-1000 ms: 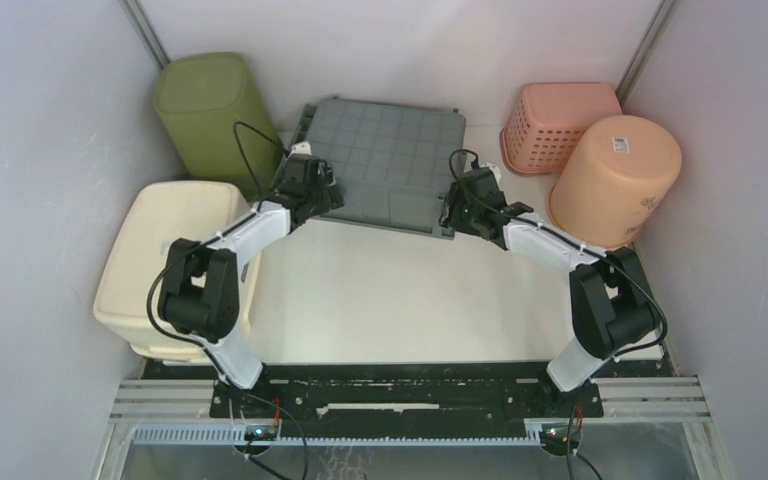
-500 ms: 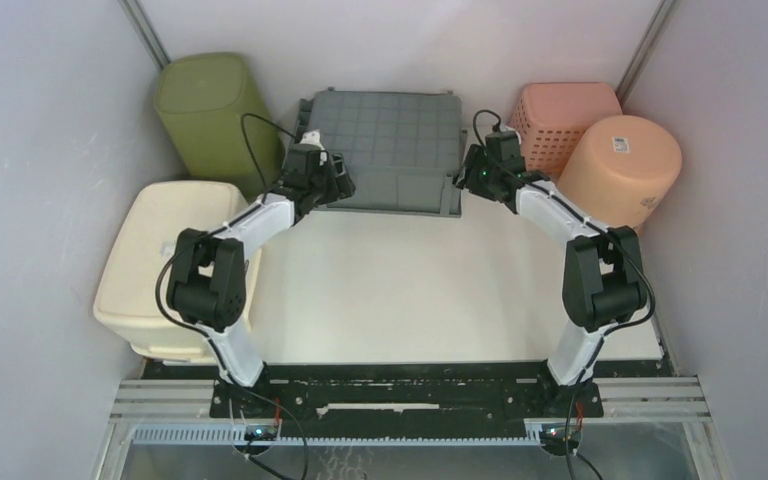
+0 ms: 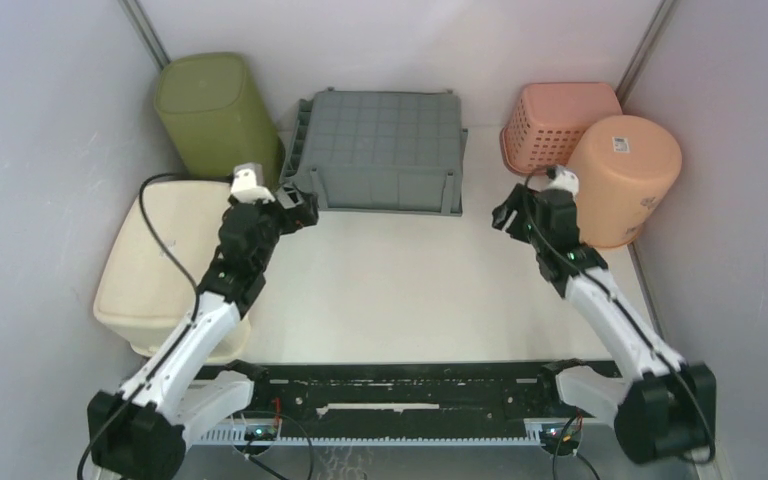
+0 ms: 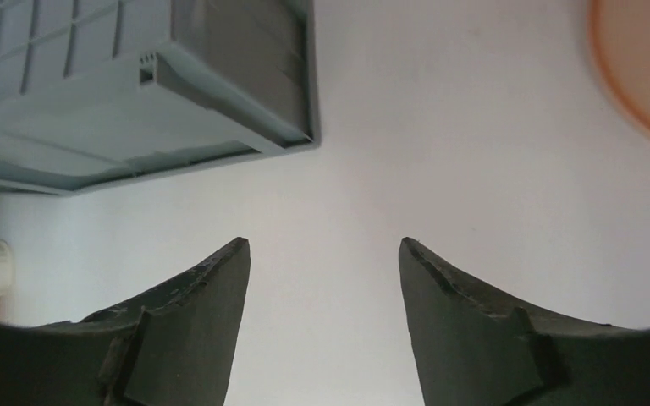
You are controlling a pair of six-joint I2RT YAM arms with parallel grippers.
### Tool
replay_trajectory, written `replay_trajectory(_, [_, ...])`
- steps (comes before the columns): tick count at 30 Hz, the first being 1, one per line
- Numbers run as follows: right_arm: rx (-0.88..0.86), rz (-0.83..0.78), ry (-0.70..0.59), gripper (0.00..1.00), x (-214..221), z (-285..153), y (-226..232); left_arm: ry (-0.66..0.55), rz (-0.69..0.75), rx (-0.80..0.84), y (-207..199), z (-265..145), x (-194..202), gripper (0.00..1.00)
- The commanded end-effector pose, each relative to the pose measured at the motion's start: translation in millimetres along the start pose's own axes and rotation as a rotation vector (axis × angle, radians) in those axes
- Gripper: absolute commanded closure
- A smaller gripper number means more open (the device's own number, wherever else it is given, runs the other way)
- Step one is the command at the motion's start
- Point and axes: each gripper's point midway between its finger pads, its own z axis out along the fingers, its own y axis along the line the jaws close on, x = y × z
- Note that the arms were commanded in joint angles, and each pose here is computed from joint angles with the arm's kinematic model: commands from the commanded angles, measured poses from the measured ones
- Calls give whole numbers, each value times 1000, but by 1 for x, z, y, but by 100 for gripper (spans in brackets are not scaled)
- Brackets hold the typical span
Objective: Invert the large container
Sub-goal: Move the container to the center of the board, then reset both arms
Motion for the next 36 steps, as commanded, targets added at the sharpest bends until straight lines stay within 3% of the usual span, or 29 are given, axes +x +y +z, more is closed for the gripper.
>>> replay_trajectory(1, [11, -96, -231, 19, -14, -37, -23, -105, 32, -155, 38, -24, -5, 0])
replay_trajectory(2, [17, -110, -259, 5, -10, -44, -30, -110, 29, -189, 46, -30, 1, 0])
replay_trajectory(3, [31, -142, -294, 1, -9, -52, -38, -115, 39, -191, 51, -34, 6, 0])
replay_trajectory(9, [84, -232, -480, 0, 4, -77, -76, -152, 164, -278, 86, -49, 30, 0])
replay_trajectory(15, [142, -223, -548, 0, 19, -61, -101, -199, 231, -444, 131, -58, 40, 0])
replay_trajectory(18, [153, -218, -585, 0, 18, -51, -105, -273, 288, -420, 134, -59, 32, 0])
replay_trajectory(21, [177, -225, -588, 0, 16, -39, -111, -336, 303, -413, 145, -61, 39, 0])
replay_trajectory(24, [194, -220, -576, 0, 14, -25, -117, -314, 284, -425, 158, -55, 53, 0])
replay_trajectory(36, [221, -180, -556, 0, 5, 9, -129, -278, 333, -510, 173, -37, 43, 0])
